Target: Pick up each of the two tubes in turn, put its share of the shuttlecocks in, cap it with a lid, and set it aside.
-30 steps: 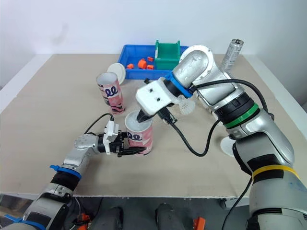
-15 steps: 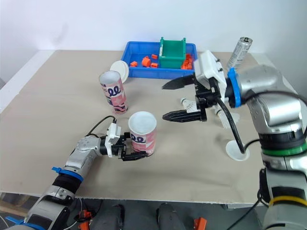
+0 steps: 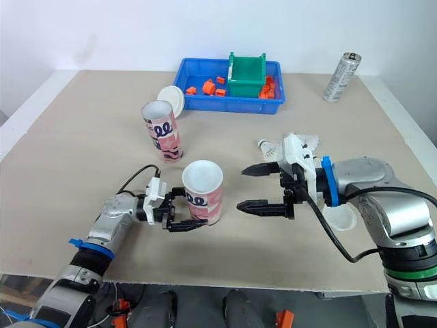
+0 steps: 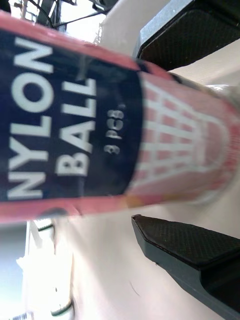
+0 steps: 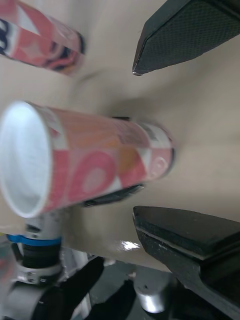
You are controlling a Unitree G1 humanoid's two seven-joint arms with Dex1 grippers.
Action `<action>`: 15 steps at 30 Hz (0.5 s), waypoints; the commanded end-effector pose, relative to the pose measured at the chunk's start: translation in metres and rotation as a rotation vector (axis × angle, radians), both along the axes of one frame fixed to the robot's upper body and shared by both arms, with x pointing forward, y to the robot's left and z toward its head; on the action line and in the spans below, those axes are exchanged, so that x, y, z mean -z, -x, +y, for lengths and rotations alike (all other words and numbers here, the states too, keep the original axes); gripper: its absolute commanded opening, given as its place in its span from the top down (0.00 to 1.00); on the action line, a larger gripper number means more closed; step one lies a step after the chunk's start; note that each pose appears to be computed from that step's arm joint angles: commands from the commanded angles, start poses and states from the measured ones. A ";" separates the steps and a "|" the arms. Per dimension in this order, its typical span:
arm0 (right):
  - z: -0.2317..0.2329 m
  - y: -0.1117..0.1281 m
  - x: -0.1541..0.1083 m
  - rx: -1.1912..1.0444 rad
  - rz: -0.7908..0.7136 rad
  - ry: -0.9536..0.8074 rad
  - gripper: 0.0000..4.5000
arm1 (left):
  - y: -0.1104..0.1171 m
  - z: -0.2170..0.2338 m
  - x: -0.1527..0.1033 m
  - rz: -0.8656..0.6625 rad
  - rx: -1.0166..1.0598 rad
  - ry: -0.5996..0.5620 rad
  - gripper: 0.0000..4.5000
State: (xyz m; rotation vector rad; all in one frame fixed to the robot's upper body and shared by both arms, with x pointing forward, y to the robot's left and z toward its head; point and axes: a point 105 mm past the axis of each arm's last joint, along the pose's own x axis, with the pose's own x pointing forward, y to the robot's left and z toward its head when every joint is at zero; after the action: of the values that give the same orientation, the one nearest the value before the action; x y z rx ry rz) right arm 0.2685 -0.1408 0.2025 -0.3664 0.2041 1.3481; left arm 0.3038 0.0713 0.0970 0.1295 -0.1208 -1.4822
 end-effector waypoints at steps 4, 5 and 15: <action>0.002 -0.005 0.000 0.011 -0.075 0.009 0.00 | 0.001 0.042 -0.010 -0.094 -0.075 -0.064 0.01; 0.003 -0.005 0.002 0.008 -0.075 0.006 0.00 | 0.002 0.048 -0.015 -0.108 -0.084 -0.067 0.01; 0.018 -0.002 0.047 0.004 -0.032 0.028 0.00 | 0.030 0.061 -0.104 -0.084 -0.071 0.135 0.01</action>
State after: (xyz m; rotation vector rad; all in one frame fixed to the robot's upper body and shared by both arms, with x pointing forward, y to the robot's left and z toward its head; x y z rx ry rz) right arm 0.2699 -0.1273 0.1529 -0.3903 0.2377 1.3376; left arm 0.2842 0.1368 0.1738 0.1061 -0.2147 -1.3630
